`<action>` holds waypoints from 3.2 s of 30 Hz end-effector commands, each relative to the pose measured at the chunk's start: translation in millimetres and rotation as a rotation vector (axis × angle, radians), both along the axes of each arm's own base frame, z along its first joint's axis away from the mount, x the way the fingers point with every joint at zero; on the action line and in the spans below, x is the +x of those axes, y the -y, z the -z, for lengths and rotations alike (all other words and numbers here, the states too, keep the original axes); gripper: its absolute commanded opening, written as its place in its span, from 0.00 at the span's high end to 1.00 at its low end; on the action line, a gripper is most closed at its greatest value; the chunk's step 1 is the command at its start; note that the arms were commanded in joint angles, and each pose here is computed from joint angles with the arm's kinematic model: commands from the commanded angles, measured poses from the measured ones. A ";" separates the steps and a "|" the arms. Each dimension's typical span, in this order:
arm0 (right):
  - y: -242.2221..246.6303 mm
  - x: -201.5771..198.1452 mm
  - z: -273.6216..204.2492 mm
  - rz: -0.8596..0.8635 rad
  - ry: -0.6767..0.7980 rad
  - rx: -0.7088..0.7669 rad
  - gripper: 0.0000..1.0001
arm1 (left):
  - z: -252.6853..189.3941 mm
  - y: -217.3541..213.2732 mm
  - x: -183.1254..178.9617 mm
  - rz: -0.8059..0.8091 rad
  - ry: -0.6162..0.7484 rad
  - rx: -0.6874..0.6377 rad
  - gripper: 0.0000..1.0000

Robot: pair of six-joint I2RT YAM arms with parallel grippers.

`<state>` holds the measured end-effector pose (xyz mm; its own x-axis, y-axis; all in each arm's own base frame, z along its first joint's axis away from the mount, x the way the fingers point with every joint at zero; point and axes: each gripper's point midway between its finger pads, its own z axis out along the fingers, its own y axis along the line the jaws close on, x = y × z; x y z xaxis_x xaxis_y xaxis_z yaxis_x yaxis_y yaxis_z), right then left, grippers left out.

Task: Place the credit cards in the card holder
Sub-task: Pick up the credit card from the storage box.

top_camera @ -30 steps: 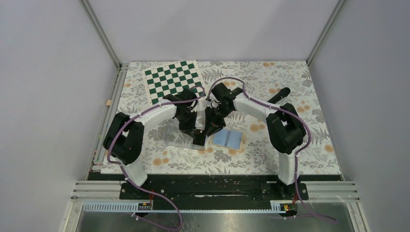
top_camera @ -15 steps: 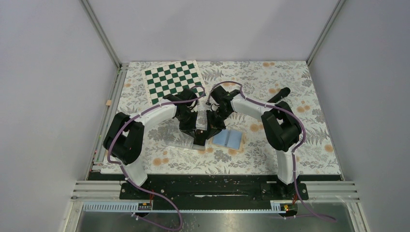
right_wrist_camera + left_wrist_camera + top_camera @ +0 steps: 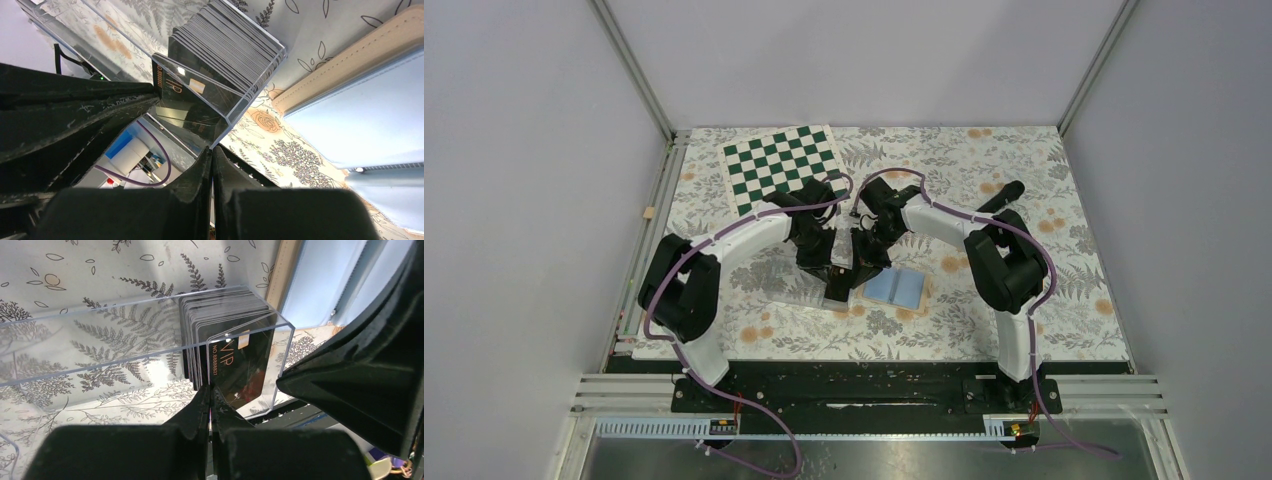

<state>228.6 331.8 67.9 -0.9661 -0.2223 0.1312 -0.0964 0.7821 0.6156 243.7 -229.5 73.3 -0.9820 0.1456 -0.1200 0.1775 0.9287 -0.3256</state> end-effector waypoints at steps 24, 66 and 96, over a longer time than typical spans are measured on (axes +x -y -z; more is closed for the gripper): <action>0.9 -9.8 -0.4 -0.018 -0.038 0.010 0.95 | -10.6 22.6 1.7 0.106 0.066 0.017 0.93; 1.7 -11.7 0.9 -0.022 -0.042 0.010 0.95 | -2.6 30.8 -1.3 0.130 0.039 0.016 0.80; 1.3 -12.0 2.3 -0.022 -0.049 0.010 1.00 | -32.0 33.2 2.8 0.078 0.095 -0.025 1.00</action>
